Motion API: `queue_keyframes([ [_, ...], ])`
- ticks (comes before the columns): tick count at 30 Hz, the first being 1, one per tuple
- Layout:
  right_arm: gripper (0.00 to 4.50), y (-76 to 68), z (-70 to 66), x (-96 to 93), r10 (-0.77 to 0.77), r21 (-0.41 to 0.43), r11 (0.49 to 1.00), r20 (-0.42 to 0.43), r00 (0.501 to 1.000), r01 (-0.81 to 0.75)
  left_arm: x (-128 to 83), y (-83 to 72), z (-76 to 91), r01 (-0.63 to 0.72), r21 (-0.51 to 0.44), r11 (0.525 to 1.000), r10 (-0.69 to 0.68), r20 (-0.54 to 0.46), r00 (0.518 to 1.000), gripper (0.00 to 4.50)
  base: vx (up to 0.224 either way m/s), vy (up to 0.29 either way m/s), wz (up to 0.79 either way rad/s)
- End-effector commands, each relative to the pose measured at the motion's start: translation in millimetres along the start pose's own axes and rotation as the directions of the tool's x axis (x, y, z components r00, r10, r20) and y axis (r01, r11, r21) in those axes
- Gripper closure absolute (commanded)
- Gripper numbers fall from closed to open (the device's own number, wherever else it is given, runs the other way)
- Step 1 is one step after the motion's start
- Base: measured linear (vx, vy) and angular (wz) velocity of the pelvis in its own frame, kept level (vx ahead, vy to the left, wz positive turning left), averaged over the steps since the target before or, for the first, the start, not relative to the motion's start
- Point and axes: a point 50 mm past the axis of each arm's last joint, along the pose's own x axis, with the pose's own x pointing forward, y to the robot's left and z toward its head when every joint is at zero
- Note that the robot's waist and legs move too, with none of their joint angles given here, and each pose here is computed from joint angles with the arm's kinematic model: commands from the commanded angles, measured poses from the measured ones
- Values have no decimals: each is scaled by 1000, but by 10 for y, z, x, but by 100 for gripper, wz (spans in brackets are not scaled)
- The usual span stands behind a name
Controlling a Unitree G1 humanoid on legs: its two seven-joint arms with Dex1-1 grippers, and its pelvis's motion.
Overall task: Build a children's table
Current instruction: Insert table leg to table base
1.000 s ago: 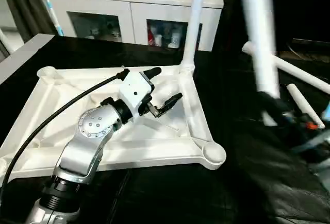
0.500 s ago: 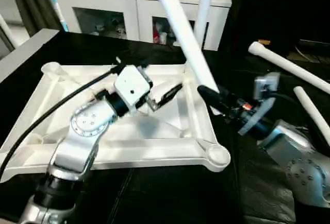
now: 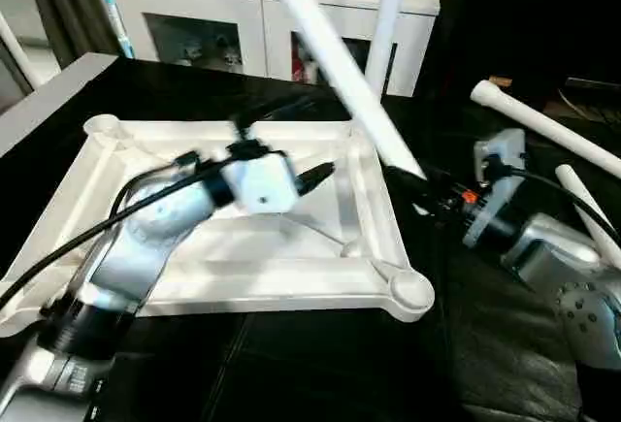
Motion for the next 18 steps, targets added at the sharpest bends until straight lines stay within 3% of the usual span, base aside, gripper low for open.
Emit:
queue_keyframes([
  [1, 321, 13, 34, 15, 19, -30, 999, -21, 1000, -20, 103, 24, 39, 25, 85, 996, -29, 41, 999, 0, 0, 0, 0],
  [4, 321, 13, 22, 27, 19, -35, 999, -34, 999, -20, 167, 52, 79, 22, 120, 993, -32, 78, 996, 0, 0, 0, 0],
  [7, 321, 24, 11, 44, 19, -39, 999, -56, 998, -21, 251, -26, 109, 68, 145, 987, -86, 119, 989, 0, 0, 0, 0],
  [18, 321, 27, 91, 14, 54, -108, 992, -79, 995, -62, 215, -151, -157, 195, 204, 959, -202, 15, 979, 0, 0, 0, 0],
])
